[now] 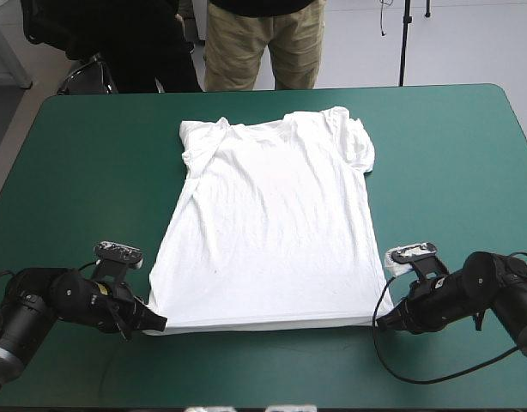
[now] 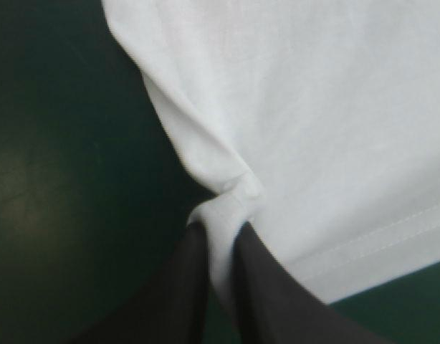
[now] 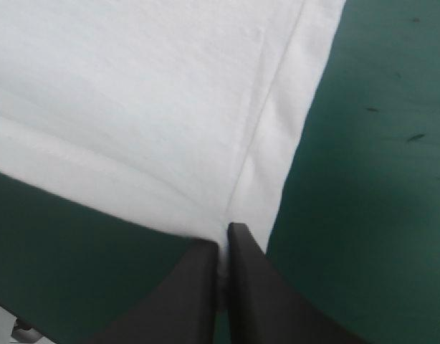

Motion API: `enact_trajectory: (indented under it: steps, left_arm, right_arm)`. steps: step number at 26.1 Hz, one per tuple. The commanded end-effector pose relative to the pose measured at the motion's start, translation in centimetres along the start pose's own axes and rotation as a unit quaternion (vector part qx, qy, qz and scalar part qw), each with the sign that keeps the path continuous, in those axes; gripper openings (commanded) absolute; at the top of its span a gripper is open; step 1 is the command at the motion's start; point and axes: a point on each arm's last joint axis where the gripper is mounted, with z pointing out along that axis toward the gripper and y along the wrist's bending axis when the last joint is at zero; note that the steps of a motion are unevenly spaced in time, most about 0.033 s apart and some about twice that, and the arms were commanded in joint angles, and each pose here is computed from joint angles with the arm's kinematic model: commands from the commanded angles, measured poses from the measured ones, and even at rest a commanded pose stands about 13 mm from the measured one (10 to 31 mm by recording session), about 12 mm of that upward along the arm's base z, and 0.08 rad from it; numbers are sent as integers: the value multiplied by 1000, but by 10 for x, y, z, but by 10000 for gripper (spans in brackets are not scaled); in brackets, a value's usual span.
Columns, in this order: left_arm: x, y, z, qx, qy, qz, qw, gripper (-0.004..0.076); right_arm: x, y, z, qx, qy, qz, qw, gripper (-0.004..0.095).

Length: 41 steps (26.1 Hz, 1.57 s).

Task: Fold the cloth

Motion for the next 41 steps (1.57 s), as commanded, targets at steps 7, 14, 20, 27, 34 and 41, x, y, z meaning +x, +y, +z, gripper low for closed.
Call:
enact_trajectory:
  steps: [7, 14, 20, 27, 34, 41]
  left_arm:
    - [-9, -10, -8, 46, -44, -21, 998, 414]
    - [-41, -5, -31, 14, -165, -37, 986, 415]
    - [-100, 8, -25, -14, -192, -64, 979, 415]
    - [-177, 25, 7, -28, -182, -56, 981, 414]
    - [-229, 40, 53, -35, -138, -61, 988, 414]
    - [-233, 60, 109, -54, -75, -84, 992, 290]
  right_arm:
    - [-3, 5, -14, -12, -10, -12, 1000, 408]
    - [-17, 21, -88, 48, -135, -57, 988, 409]
    - [-43, 27, -134, 82, -235, -64, 966, 409]
    - [-68, 24, -122, 50, -237, -70, 968, 405]
    - [-79, 17, -107, 42, -211, -70, 974, 403]
    - [-79, 17, -106, 43, -207, -70, 975, 361]
